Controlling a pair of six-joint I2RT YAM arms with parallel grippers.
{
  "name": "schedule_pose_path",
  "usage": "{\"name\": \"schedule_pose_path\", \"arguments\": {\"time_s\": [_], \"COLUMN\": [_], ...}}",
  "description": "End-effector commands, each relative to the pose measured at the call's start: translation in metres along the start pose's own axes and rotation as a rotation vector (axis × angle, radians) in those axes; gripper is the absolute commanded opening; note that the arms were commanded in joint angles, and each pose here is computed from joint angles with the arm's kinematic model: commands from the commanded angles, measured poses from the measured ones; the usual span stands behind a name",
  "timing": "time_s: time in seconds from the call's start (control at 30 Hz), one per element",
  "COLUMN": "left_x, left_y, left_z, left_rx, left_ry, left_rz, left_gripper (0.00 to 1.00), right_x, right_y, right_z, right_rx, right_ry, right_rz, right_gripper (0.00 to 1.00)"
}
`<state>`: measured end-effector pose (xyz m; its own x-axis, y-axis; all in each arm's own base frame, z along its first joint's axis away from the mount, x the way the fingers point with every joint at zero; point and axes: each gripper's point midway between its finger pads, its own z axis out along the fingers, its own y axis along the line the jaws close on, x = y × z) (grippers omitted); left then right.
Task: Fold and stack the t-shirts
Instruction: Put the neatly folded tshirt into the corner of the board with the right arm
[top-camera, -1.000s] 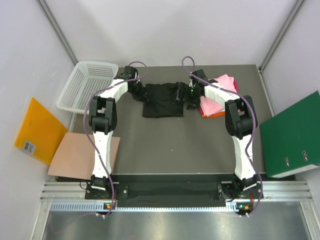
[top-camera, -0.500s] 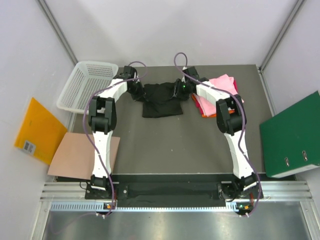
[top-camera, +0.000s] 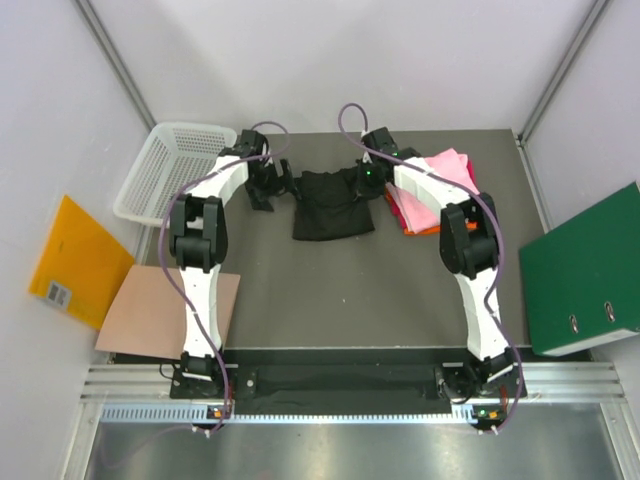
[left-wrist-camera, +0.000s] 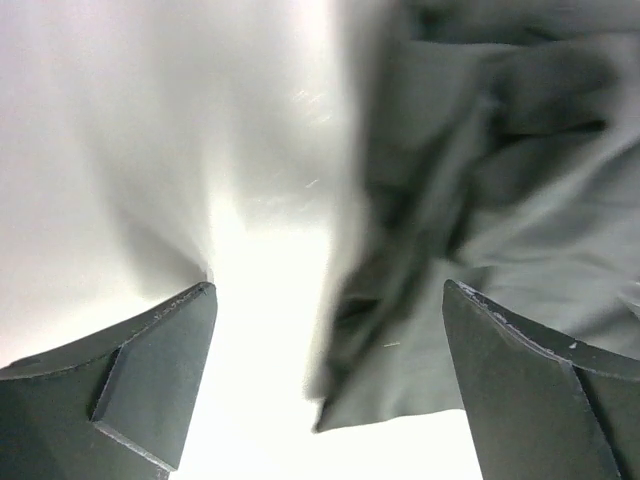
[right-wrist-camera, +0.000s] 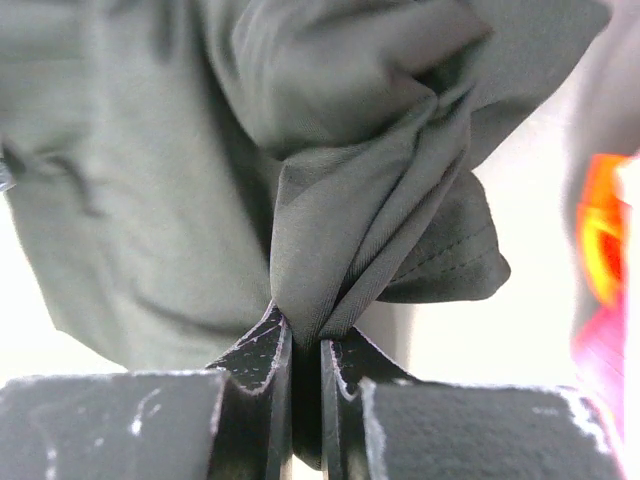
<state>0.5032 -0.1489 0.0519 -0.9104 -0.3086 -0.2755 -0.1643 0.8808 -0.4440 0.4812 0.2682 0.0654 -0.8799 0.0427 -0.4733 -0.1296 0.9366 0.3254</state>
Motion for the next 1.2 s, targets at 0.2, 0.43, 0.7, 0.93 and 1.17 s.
{"name": "schedule_pose_path", "arguments": {"time_s": [0.2,0.43,0.7,0.93,1.17], "left_x": [0.007,0.028,0.035,0.043,0.049], "left_y": [0.006,0.020,0.027,0.033,0.038], "left_z": [-0.047,-0.038,-0.033,-0.027,-0.021], "left_rx": [-0.052,-0.076,-0.089,-0.107,-0.118], "left_ry": [-0.048,0.012,0.036,0.064,0.081], "left_rz": [0.028,0.009,0.013,0.006,-0.001], "left_gripper": [0.99,0.99,0.99,0.99,0.99], "right_x": [-0.064,-0.085,-0.129,-0.144,-0.094], "right_y": [0.021,0.010,-0.030,-0.094,-0.166], "right_z": [-0.098,-0.123,-0.189,-0.242,-0.215], "right_rx": [0.020,0.051,0.072,0.121,0.184], "right_ry": [-0.188,-0.242,-0.385,-0.472,-0.359], "right_rz": [-0.198,-0.196,-0.101,0.002,0.165], "right_gripper": [0.05,0.06,0.08,0.09,0.11]}}
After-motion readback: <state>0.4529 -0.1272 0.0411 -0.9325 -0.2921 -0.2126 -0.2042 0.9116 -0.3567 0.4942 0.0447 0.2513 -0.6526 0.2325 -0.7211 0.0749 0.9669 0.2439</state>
